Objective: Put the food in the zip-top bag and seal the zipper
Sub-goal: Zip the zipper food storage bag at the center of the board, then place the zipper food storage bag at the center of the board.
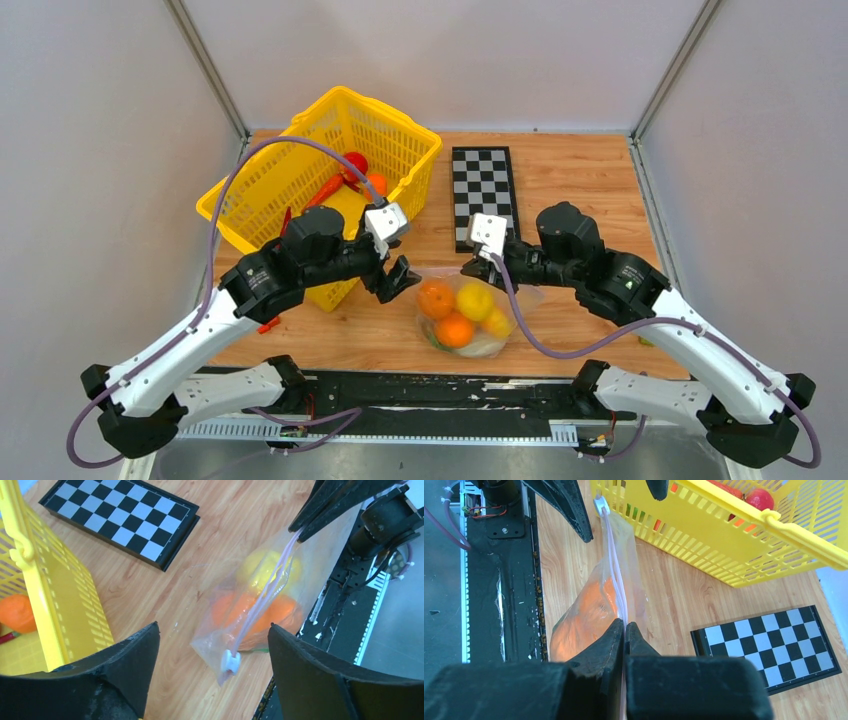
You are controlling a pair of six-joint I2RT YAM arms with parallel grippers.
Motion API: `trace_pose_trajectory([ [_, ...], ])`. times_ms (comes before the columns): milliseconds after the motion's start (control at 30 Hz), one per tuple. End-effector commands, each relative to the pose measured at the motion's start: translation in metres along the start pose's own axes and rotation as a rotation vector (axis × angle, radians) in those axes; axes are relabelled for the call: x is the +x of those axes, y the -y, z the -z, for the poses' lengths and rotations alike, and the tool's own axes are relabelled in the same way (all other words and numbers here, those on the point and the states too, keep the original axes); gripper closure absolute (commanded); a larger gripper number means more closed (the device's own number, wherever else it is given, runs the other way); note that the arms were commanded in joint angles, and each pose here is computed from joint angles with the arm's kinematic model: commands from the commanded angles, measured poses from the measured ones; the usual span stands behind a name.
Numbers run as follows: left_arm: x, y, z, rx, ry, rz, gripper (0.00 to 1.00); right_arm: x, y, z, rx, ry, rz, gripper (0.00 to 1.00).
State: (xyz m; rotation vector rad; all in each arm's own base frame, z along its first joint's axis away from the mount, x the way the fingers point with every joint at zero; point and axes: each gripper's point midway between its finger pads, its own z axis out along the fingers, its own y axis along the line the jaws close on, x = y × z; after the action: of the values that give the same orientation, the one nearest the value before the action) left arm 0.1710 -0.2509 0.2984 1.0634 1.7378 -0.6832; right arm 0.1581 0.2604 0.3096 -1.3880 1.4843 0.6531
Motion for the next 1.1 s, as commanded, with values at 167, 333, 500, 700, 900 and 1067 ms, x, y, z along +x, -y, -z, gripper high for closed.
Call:
trace_pose_trajectory([
  [167, -0.063, -0.003, 0.015, -0.026, 0.212, 0.079, 0.00, 0.000, 0.004, 0.003, 0.038, 0.016, -0.021, 1.00],
  [333, -0.069, -0.022, 0.020, -0.140, 0.257, 0.123, 0.00, 0.001, 0.040, 0.011, 0.248, -0.005, -0.053, 1.00],
  [500, -0.071, -0.031, 0.021, -0.191, 0.274, 0.168, 0.00, -0.002, 0.105, 0.040, 0.546, -0.050, -0.111, 1.00],
  [700, -0.069, -0.031, 0.013, -0.186, 0.283, 0.197, 0.00, -0.018, 0.145, 0.063, 0.666, -0.014, -0.137, 1.00],
  [900, -0.064, -0.030, 0.010, -0.184, 0.284, 0.210, 0.00, -0.018, 0.101, 0.031, 0.372, 0.021, -0.114, 1.00],
  [1067, -0.061, -0.032, 0.007, -0.194, 0.291, 0.229, 0.00, 0.020, 0.047, -0.010, 0.146, 0.002, -0.249, 1.00],
])
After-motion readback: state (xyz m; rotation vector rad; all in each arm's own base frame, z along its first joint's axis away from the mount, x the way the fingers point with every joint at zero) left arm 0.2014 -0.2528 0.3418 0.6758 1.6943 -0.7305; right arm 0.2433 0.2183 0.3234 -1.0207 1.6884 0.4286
